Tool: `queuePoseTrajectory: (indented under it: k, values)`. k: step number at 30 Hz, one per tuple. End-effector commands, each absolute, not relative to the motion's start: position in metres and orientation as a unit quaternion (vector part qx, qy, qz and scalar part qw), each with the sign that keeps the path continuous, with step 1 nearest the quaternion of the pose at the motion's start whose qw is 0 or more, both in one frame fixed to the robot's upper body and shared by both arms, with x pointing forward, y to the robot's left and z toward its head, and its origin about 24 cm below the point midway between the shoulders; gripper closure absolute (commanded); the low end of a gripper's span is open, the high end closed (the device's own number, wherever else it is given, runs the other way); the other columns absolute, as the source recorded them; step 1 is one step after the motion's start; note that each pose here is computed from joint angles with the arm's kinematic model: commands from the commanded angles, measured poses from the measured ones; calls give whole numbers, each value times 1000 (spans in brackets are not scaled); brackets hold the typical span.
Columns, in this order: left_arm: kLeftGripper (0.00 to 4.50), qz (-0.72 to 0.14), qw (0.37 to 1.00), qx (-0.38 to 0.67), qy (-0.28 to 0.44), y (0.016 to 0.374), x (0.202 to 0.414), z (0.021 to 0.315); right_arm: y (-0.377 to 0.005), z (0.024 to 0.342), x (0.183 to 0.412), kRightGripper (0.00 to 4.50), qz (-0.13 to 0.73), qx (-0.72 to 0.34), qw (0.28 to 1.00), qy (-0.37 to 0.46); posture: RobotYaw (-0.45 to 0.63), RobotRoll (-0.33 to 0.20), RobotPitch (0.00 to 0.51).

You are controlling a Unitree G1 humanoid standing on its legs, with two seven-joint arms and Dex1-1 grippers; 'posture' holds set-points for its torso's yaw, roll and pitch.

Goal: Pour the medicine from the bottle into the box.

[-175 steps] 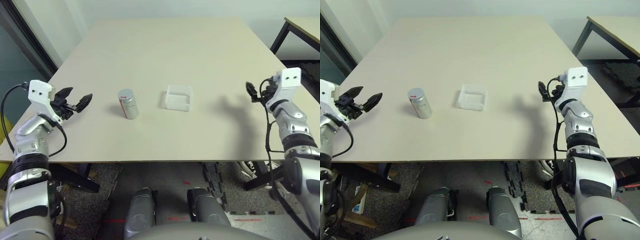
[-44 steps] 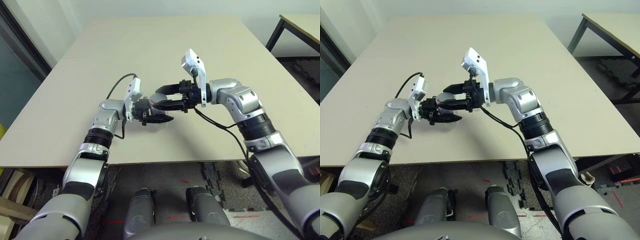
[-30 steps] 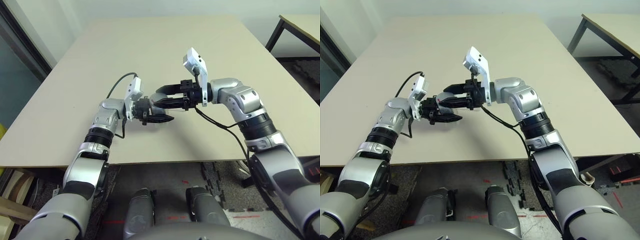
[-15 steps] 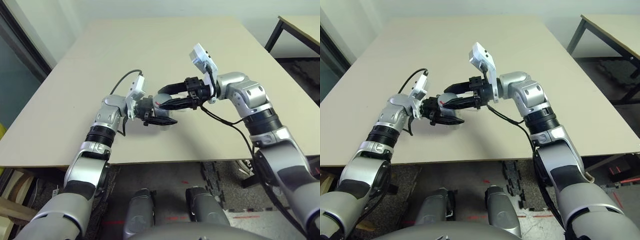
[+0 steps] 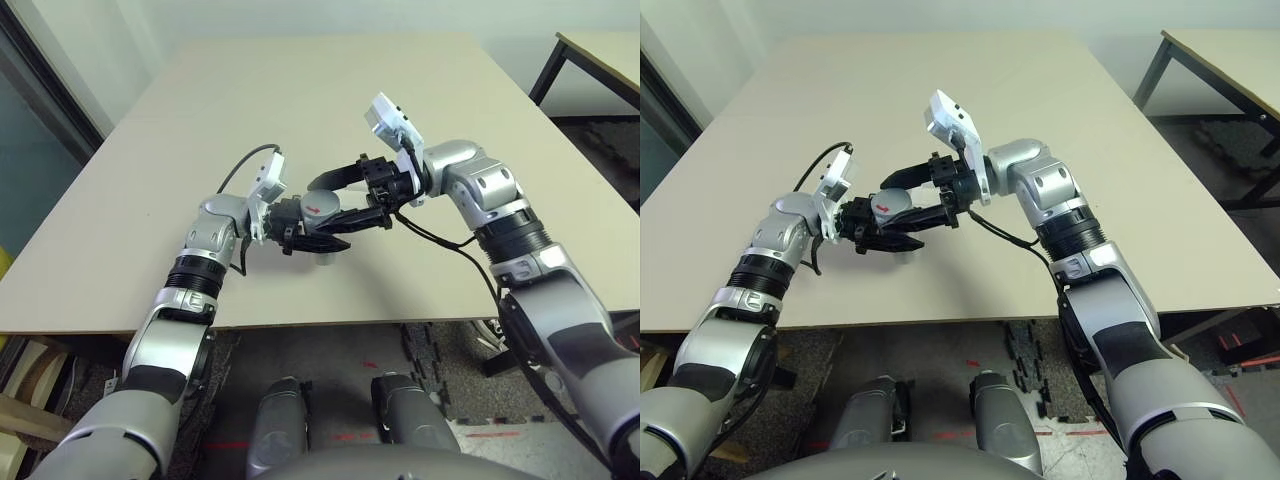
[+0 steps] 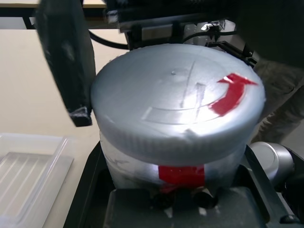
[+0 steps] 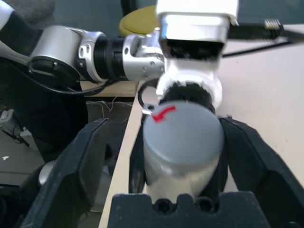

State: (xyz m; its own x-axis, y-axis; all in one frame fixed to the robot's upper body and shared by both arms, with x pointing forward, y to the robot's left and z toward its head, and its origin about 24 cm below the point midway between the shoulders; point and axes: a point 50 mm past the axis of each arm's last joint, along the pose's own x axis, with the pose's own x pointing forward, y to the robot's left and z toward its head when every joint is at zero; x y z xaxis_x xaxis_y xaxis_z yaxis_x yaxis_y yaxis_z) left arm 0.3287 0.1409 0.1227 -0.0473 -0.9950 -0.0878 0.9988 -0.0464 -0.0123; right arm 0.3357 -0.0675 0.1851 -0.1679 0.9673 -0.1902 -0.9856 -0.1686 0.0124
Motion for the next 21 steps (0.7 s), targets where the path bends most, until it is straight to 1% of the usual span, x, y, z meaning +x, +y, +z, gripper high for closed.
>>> queuePoseTrajectory:
  k: [1,9,14,21]
  values:
    - [1959,-720,693,22,27,144,327,125,-72,187,339,0,756,-73,648,64,-83,0,23]
    - [1959,-718,695,20,27,144,324,124,-76,191,343,0,742,-69,665,52,-84,0,21]
    - [1959,-719,695,19,27,142,324,123,-69,194,341,0,746,-66,661,44,-86,0,22]
    - [1959,-721,692,19,24,139,323,123,-57,189,339,0,747,-59,661,41,-79,0,26]
